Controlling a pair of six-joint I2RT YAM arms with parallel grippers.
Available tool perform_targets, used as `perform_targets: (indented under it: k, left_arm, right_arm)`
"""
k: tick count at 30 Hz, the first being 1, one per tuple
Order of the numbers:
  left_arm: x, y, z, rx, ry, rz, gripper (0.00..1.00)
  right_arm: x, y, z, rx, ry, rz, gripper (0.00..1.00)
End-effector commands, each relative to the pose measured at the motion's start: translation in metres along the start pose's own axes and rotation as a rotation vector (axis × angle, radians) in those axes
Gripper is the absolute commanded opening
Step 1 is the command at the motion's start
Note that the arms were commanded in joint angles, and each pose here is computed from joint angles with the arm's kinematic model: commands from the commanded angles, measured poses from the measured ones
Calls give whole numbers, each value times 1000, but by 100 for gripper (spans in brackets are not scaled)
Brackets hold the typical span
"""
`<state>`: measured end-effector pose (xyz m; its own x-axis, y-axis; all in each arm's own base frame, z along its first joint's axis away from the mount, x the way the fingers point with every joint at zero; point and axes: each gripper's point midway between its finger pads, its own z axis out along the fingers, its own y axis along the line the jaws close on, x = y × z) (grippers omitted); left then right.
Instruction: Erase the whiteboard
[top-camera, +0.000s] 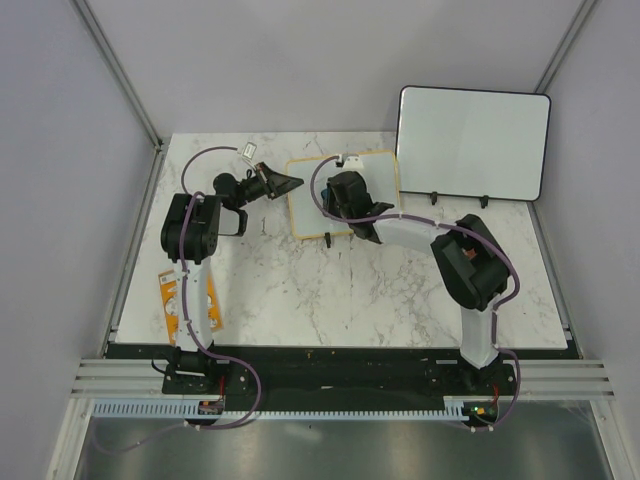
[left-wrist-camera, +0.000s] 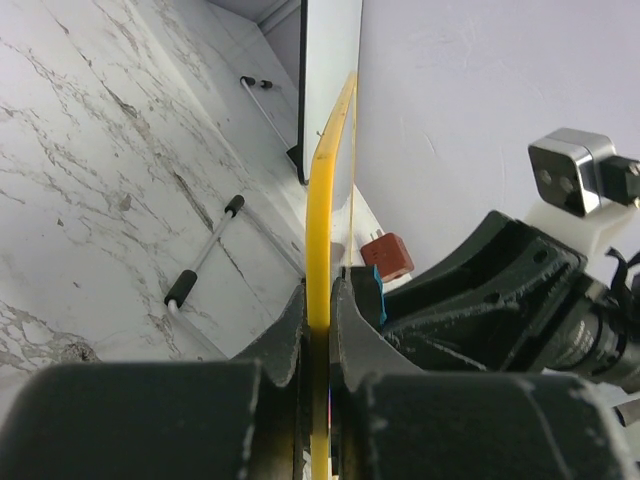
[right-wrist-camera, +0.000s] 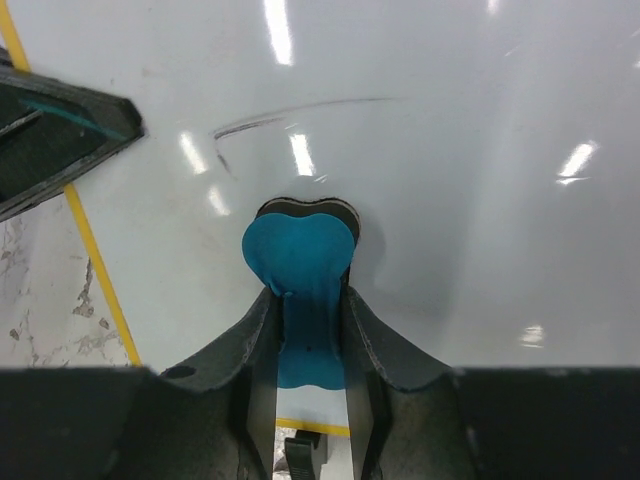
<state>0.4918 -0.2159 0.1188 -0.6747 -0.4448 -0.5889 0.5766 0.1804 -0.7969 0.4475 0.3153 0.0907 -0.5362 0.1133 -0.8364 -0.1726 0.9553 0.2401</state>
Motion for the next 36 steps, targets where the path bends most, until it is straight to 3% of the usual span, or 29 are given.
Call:
perform_targets:
  k: [1,8,18,23,31,36]
  left_arm:
    - [21,-48,6,224,74,364,2]
    - [21,-48,6,226,77,365,2]
    - [22,-48,6,227,79,365,2]
    - [22,-48,6,226,78,367,2]
    - [21,-49,6,227,77,370,2]
    - [22,-48,6,226,78,367,2]
  right_arm:
    - [42,-142,12,360,182,-18,0]
    - [19,-110,25,245,142,-45,0]
    - [64,1,43,55,210,-184,0]
    - [73,19,49,46,232,-211,0]
    - [59,-36,45,211,217,-206,0]
    - [41,-112,41,322,230,-84,0]
